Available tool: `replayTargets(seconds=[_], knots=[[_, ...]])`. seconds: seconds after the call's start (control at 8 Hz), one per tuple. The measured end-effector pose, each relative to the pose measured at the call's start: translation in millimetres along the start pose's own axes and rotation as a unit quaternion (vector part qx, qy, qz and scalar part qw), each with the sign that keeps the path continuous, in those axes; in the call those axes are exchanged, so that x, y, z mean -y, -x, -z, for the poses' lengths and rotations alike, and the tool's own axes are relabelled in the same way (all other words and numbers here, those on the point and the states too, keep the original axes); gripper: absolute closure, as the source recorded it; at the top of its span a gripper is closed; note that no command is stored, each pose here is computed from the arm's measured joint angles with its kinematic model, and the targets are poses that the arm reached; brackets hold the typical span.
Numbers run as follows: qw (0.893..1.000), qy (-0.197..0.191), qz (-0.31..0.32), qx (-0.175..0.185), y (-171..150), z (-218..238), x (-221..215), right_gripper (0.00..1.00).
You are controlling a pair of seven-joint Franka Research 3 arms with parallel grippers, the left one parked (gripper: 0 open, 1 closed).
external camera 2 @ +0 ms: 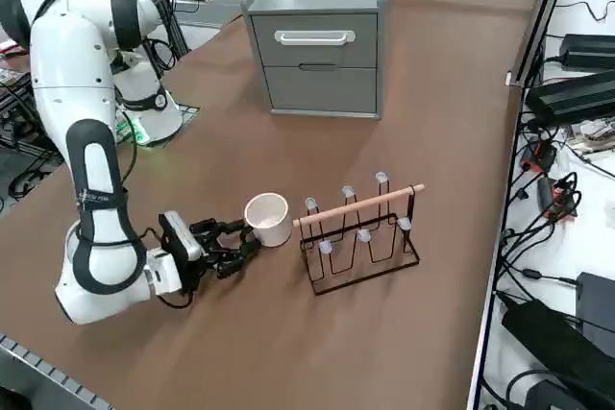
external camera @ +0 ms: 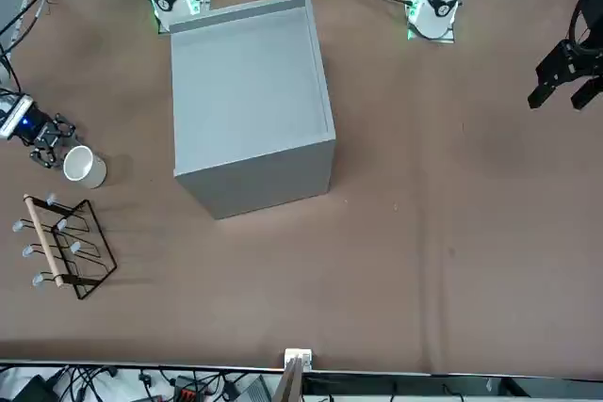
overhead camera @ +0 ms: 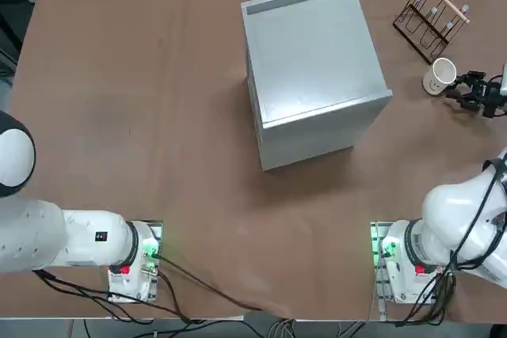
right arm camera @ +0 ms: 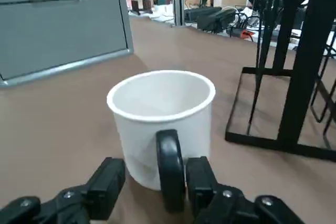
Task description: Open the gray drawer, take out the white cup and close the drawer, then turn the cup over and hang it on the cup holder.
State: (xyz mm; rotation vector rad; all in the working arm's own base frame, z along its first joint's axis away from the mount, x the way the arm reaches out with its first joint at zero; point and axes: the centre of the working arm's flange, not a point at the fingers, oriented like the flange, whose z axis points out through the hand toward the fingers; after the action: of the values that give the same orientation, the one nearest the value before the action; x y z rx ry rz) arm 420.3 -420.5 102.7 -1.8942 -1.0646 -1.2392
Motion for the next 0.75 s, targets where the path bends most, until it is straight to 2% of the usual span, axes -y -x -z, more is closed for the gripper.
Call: replayTargets(seconds=[0.12,0.38,0.5,0.62,0.75], knots=[[1.0,-0.003,-0.004,-0.004,1.7,-2.2,1.1,0.29],[1.0,-0.003,-0.01,-0.006,3.7,-3.4,1.6,0.41],[1.0,-0.003,-0.009,-0.007,2.6,-3.0,0.3,0.66],[1.0,-0.003,-0.011,-0.007,-0.4,-2.0,-2.7,0.81],[1.0,-0.004,-0.017,-0.005,-5.0,-0.9,-7.0,0.81]])
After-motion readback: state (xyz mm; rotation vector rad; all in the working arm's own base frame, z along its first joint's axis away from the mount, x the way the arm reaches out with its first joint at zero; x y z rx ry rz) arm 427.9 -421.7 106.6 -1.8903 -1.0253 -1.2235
